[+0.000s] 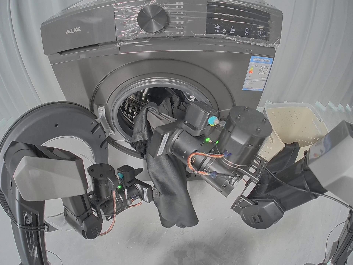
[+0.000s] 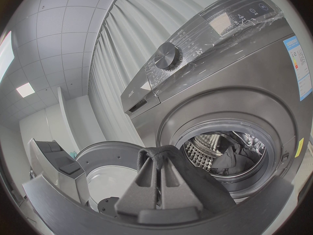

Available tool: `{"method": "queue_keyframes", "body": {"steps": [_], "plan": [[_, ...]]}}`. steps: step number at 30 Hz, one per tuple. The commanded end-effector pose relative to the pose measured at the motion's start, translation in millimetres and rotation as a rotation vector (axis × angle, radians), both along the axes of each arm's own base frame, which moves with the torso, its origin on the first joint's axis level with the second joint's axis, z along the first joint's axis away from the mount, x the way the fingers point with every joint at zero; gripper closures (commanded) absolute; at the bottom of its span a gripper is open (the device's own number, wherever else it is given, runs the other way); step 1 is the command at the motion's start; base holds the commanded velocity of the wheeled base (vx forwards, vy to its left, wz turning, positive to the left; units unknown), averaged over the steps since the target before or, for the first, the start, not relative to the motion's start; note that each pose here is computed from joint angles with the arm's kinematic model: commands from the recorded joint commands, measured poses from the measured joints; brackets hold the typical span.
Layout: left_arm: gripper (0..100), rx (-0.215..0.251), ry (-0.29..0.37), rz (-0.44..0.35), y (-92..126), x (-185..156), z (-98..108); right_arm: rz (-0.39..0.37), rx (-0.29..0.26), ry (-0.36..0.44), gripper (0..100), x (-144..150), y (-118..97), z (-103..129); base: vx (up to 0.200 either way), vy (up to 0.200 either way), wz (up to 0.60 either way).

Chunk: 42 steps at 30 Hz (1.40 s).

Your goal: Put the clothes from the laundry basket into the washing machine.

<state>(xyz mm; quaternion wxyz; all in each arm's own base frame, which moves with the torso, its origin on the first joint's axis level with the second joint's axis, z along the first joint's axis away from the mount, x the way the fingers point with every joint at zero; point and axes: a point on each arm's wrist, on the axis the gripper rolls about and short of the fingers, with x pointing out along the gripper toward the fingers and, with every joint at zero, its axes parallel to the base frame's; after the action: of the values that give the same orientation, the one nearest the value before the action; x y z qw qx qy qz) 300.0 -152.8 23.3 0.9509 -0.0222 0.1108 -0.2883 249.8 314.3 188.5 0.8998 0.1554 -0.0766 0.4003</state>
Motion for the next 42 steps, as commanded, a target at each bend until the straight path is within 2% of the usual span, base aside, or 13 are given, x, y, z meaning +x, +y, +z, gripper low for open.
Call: {"method": "queue_keyframes", "body": {"steps": [1,10,15,27,32,42], "plan": [[0,-0.003,-0.006,-0.012,-3.9,-2.3,2.1,-0.002,-0.003,0.003,100,2.2,2.2,-3.1,0.000,0.000,0.00],[0,0.005,0.009,-0.029,-8.7,-5.2,-3.0,-0.002,0.009,-0.007,100,2.8,3.0,3.3,0.000,0.000,0.00],[0,0.028,0.051,-0.032,-10.4,-6.3,-18.3,0.000,0.009,-0.007,100,2.6,3.6,7.4,0.000,0.000,0.00],[0,0.063,0.112,-0.028,-8.0,-9.4,-38.3,-0.005,0.023,-0.018,100,4.4,3.0,12.2,0.000,0.000,0.00],[0,0.081,0.114,-0.034,-10.5,-6.1,-47.2,0.002,0.024,-0.017,100,2.5,4.5,12.2,0.000,0.000,0.00],[0,0.066,0.088,0.004,-8.5,16.8,-58.4,0.002,0.025,-0.017,100,1.5,4.2,10.7,0.000,0.000,0.00]]}}
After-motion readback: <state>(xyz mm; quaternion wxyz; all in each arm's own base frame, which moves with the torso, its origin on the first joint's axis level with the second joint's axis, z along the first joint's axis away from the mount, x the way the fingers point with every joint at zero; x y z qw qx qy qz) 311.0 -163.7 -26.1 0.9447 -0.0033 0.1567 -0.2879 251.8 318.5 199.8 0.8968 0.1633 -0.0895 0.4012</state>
